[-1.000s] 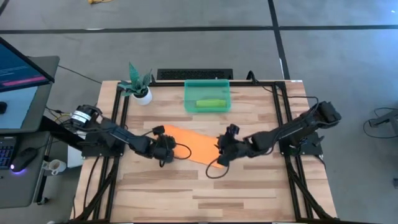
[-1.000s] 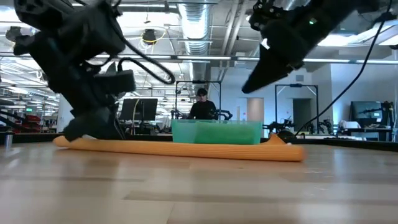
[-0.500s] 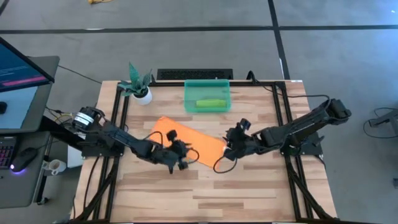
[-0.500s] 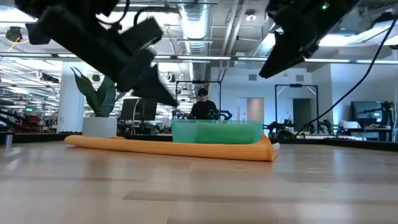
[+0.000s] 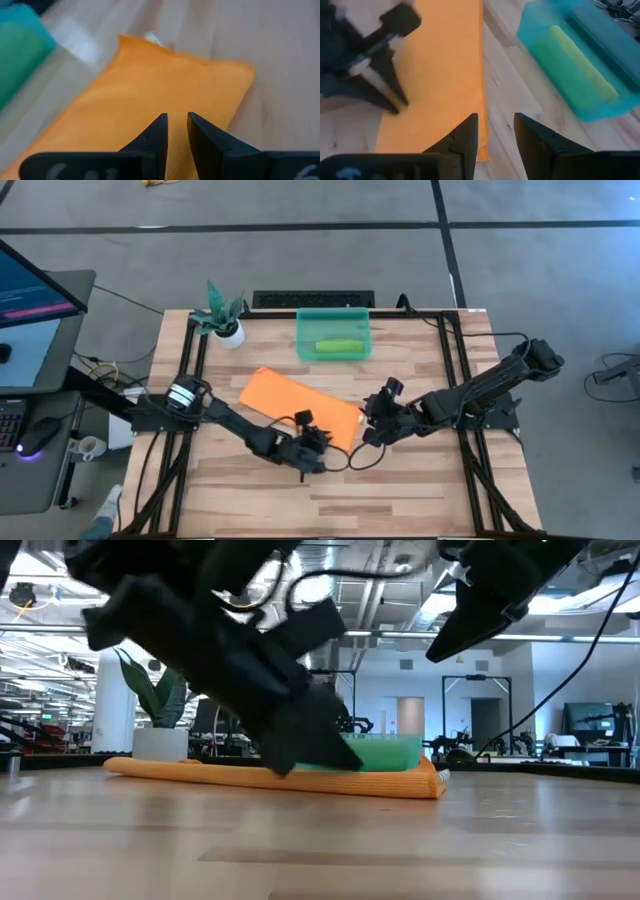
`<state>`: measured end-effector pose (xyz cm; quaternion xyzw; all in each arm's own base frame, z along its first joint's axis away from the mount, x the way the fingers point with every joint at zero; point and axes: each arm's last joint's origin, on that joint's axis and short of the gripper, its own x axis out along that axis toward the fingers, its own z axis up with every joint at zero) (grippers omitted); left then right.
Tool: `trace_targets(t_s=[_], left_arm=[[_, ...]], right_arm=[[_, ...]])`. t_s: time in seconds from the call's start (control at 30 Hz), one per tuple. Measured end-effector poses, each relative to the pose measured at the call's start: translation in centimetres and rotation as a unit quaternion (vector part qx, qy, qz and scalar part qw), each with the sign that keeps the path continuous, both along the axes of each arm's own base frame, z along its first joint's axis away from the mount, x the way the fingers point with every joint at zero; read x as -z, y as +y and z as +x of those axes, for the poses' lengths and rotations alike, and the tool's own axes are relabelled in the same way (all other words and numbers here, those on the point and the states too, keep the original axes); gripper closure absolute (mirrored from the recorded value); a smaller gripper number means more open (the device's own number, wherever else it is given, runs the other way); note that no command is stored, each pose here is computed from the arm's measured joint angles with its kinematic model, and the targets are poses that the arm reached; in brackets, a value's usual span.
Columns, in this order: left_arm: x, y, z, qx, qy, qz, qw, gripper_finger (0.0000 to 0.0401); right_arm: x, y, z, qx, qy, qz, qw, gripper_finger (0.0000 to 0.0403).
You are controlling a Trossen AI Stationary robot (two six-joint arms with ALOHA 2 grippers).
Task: Roll towel into tight, uniform cylinder
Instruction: Roll the orange microfiber towel
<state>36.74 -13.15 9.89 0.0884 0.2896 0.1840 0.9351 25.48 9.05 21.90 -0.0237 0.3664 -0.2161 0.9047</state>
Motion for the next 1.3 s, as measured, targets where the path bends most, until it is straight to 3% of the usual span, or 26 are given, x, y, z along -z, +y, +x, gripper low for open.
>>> trace_targets(t_s=[0.17, 0.3, 0.47, 0.6, 0.77, 0.9, 1.07, 1.13, 1.3], left_arm=[[0.3, -0.5, 1.0, 0.036, 0.082, 0.005, 0.996, 0.0335], [-0.4, -1.8, 0.7, 0.128, 0.141, -0.001, 0.982, 0.0335], [-2.6, -4.6, -0.5, 0.249, 0.246, -0.016, 0.937, 0.0335], [-5.2, -6.3, -1.8, 0.254, 0.351, 0.001, 0.901, 0.0335], [-9.3, -8.6, -3.3, 0.256, 0.420, 0.004, 0.871, 0.0335], [-11.9, -9.5, -4.7, 0.211, 0.433, 0.071, 0.874, 0.0335], [-13.3, -7.9, -7.0, 0.071, 0.454, 0.170, 0.872, 0.0335], [-13.3, -7.0, -7.5, 0.030, 0.458, 0.176, 0.871, 0.0335], [-13.3, -4.8, -9.3, 0.047, 0.414, 0.125, 0.901, 0.0335]], right_arm=[[0.1, -0.4, 0.1, 0.009, 0.004, -0.001, 1.000, 0.0255], [0.1, -0.5, 0.1, 0.012, 0.004, -0.001, 1.000, 0.0258], [0.0, -0.7, 0.1, 0.015, 0.003, 0.000, 1.000, 0.0260], [0.0, -0.7, 0.2, 0.015, 0.002, 0.001, 1.000, 0.0259], [0.0, -0.7, 0.1, 0.015, 0.003, 0.001, 1.000, 0.0258], [0.0, -0.7, 0.2, 0.015, 0.003, 0.001, 1.000, 0.0260], [0.0, -0.6, 0.1, 0.014, 0.003, 0.001, 1.000, 0.0261], [0.0, -0.6, 0.1, 0.013, 0.003, 0.001, 1.000, 0.0260], [0.0, -0.6, 0.2, 0.013, 0.003, 0.003, 1.000, 0.0261]])
